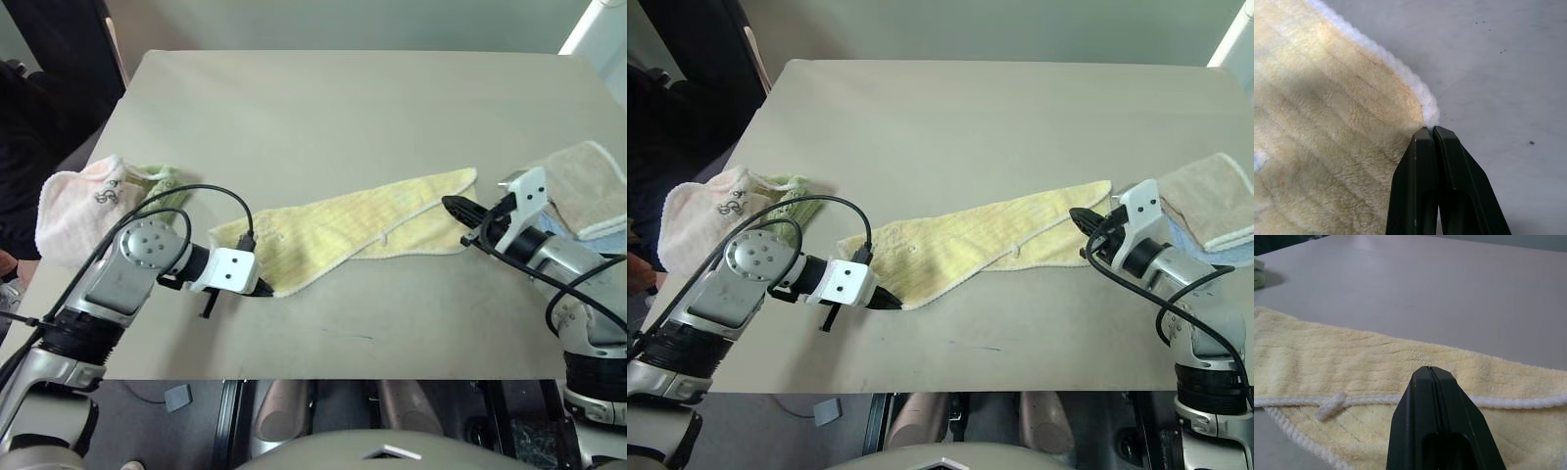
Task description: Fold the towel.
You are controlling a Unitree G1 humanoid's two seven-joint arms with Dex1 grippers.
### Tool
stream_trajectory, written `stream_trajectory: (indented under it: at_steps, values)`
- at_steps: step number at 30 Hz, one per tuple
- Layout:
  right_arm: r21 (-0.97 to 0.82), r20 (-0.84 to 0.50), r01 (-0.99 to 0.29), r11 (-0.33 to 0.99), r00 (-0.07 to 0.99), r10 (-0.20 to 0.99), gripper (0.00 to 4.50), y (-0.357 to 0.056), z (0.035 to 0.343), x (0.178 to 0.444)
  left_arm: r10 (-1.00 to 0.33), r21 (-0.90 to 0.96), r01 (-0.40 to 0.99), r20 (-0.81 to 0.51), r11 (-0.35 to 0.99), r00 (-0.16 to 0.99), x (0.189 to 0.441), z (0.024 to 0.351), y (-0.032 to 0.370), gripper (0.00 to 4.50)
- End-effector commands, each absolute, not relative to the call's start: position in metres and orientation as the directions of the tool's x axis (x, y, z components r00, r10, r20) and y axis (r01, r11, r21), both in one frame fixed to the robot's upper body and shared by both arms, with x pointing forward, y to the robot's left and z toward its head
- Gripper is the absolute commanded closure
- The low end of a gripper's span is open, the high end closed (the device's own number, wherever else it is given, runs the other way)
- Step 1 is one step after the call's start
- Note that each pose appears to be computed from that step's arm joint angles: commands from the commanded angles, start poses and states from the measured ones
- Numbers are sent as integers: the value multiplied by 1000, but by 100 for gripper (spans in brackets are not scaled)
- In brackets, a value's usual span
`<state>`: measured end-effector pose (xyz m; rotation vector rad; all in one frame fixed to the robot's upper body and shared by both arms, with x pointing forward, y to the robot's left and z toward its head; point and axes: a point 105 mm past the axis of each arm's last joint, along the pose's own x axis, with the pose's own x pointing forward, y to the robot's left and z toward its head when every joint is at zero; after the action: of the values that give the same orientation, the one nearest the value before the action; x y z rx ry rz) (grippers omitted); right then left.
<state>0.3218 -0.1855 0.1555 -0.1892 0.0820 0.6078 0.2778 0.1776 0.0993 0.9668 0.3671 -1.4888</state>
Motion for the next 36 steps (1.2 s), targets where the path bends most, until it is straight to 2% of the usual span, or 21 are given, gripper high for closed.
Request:
stream_trajectory:
  at_steps: [1,2,6,8,14,17,20,28,31,36]
  values:
    - [-411,-150,-558,721,822,550,450,-187,168,332,-673,373,922,-709,-102,212,288,117,188,448]
    - [-496,-191,-551,671,823,534,450,-192,164,338,-677,380,920,-701,-91,223,289,119,187,448]
    - [-687,-277,-533,494,820,500,325,-204,157,354,-689,390,919,-682,-60,244,291,122,186,450]
    - [-781,-293,-495,380,828,478,246,-210,158,364,-689,389,920,-682,-57,246,290,121,186,450]
    - [-888,-317,-430,165,829,460,35,-220,158,381,-697,384,922,-673,-44,247,289,120,185,450]
    - [-933,-306,-358,42,848,434,35,-225,161,392,-698,383,923,-671,-35,252,287,119,186,450]
    - [-935,-340,-352,-52,842,419,35,-232,153,396,-700,384,923,-666,-26,258,286,120,186,450]
    - [-934,-358,-328,-143,849,388,35,-239,145,407,-699,387,922,-664,-17,266,285,119,187,450]
    - [-933,-360,-321,-164,849,387,93,-239,143,409,-699,388,921,-662,-11,271,285,119,188,450]
    - [-933,-359,-320,-164,847,392,276,-241,141,407,-701,392,920,-654,5,283,285,121,189,450]
